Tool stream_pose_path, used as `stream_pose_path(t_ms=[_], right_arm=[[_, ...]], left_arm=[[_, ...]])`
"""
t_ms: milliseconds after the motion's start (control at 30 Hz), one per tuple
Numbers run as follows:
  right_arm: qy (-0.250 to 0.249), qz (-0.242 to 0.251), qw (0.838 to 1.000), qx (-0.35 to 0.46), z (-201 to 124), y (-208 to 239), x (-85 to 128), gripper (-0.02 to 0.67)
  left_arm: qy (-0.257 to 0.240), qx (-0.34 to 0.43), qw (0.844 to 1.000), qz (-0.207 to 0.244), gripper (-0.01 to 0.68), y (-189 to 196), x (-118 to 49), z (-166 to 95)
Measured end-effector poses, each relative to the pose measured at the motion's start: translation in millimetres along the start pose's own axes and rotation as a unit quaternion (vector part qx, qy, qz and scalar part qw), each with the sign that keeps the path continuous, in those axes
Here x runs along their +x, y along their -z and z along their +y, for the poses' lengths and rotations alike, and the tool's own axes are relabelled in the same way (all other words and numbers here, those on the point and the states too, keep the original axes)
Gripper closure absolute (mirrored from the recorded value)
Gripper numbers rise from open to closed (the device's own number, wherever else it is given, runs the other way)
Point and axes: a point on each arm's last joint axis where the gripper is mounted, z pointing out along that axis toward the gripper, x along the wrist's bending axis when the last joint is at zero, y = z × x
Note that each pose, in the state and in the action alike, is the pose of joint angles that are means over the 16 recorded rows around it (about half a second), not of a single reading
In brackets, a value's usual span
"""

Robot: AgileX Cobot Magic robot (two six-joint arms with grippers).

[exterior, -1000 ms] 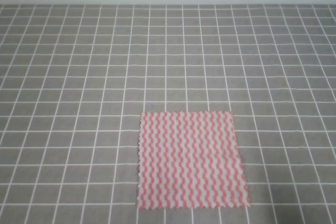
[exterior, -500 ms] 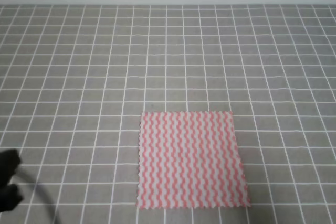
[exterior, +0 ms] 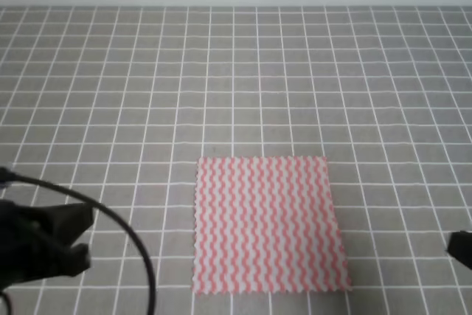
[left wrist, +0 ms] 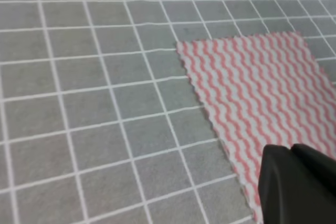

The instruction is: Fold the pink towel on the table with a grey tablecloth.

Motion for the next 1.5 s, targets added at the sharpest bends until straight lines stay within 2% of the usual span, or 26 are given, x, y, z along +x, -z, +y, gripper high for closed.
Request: stream_pose_path(t_ms=[267, 533, 633, 1000, 1167, 1500], right_arm=[[0.018, 0.02, 0.997, 0.074, 11, -33, 15, 0.665], [0.029, 0.021, 0.991, 0.131, 4, -69, 29, 0.655], [0.022, 0.011, 0.988, 0.151, -2, -82, 28, 0.626], [-0.03, -0.03, 0.978, 0.204, -14, -117, 16, 0.419], [-0.052, -0.043, 0.975, 0.213, -17, -128, 12, 0.354], [-0.068, -0.062, 0.97, 0.226, -23, -140, 6, 0.345]], left_arm=[[-0.017, 0.005, 1.0, -0.021, 0.676, -20, -10.5, 1], [-0.021, 0.0, 0.999, -0.033, 0.675, -28, -18.7, 2], [-0.021, -0.002, 0.999, -0.035, 0.675, -28, -20.0, 2], [-0.031, -0.006, 0.999, -0.034, 0.676, -28, -20.4, 3], [-0.036, -0.007, 0.999, -0.035, 0.675, -28, -20.5, 3], [-0.041, -0.007, 0.999, -0.035, 0.675, -28, -20.7, 3]])
